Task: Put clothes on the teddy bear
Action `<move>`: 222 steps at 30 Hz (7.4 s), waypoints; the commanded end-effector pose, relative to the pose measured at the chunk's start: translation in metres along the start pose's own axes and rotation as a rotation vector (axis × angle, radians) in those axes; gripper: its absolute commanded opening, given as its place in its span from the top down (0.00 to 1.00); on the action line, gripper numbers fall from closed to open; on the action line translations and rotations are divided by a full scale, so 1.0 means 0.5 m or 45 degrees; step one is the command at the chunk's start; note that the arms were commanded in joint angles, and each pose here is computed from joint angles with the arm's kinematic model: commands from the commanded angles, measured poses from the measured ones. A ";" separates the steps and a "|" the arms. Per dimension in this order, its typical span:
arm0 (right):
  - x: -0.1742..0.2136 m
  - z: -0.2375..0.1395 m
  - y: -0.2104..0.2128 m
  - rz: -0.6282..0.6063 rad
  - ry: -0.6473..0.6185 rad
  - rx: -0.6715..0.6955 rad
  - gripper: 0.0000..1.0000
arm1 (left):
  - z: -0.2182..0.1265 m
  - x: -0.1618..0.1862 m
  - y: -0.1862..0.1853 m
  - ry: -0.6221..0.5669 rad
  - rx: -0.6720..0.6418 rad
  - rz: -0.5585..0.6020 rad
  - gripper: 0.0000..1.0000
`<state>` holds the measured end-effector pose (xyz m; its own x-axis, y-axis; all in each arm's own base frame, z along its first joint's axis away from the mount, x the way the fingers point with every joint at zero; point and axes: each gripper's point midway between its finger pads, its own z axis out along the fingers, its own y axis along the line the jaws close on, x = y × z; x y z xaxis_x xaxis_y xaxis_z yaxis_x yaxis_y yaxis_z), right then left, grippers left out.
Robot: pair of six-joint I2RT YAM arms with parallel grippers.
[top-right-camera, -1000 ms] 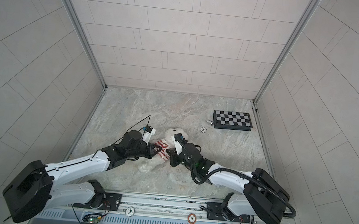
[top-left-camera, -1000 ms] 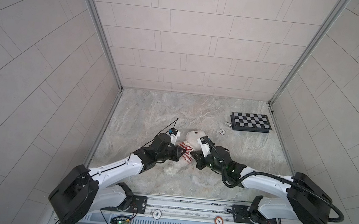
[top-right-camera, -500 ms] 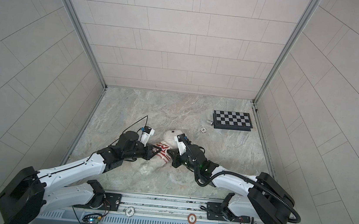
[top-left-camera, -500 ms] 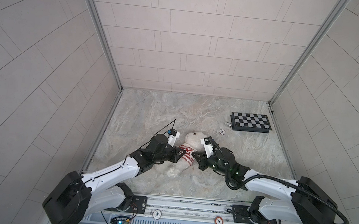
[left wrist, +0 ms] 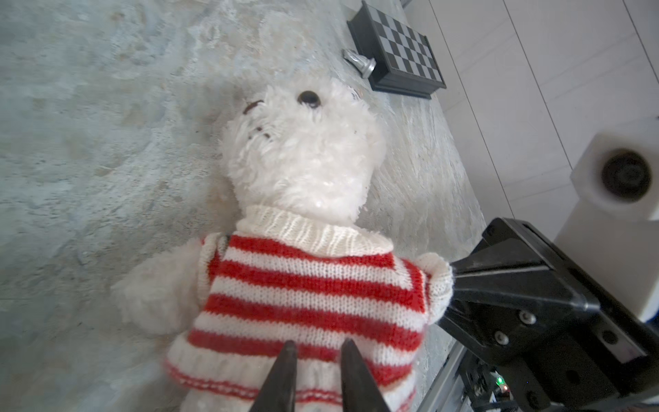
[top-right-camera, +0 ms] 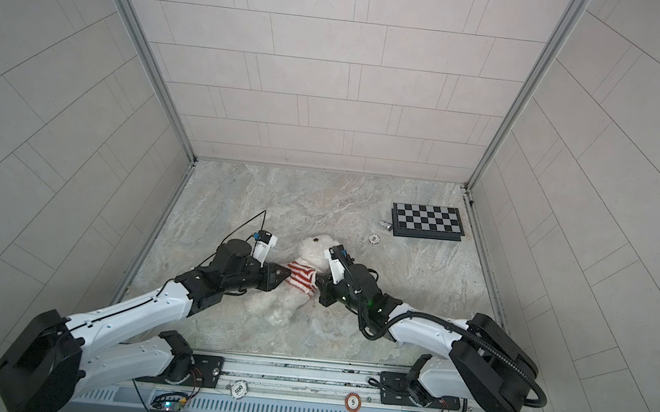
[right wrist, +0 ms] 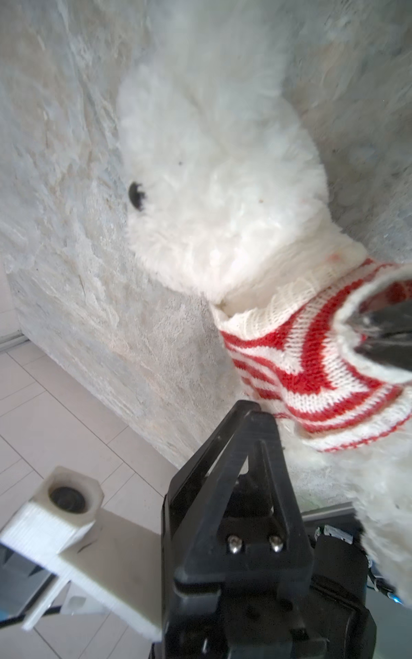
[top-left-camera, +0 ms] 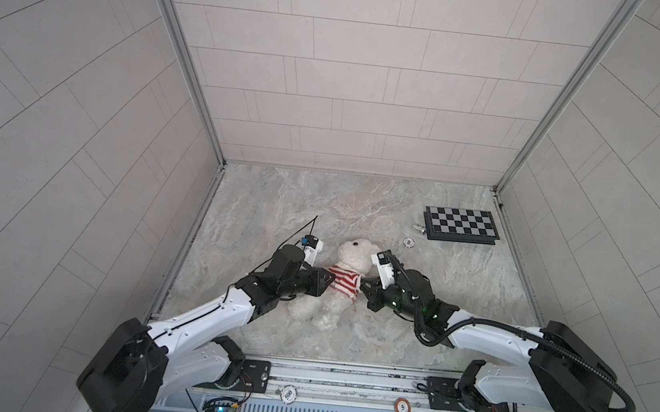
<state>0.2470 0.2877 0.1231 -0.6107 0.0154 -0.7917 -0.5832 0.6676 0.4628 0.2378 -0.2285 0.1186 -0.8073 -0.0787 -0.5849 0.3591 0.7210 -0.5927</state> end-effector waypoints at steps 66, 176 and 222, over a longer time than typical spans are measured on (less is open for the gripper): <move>-0.011 -0.100 0.089 -0.463 -0.044 -0.146 0.61 | -0.001 0.001 0.000 0.070 -0.007 -0.049 1.00; 0.100 -0.039 -0.014 -0.268 0.138 0.150 0.84 | 0.028 -0.084 -0.054 0.139 -0.063 0.177 0.66; 0.094 -0.062 -0.060 -0.146 0.166 0.232 0.85 | 0.090 0.078 -0.053 0.319 -0.048 0.131 0.70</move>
<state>0.2249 0.2511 0.0929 -0.5941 -0.1746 -0.7852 -0.5766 0.7731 0.2643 0.2187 -0.2849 0.0850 -0.8639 0.1776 -0.4712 0.4333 0.7389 -0.5160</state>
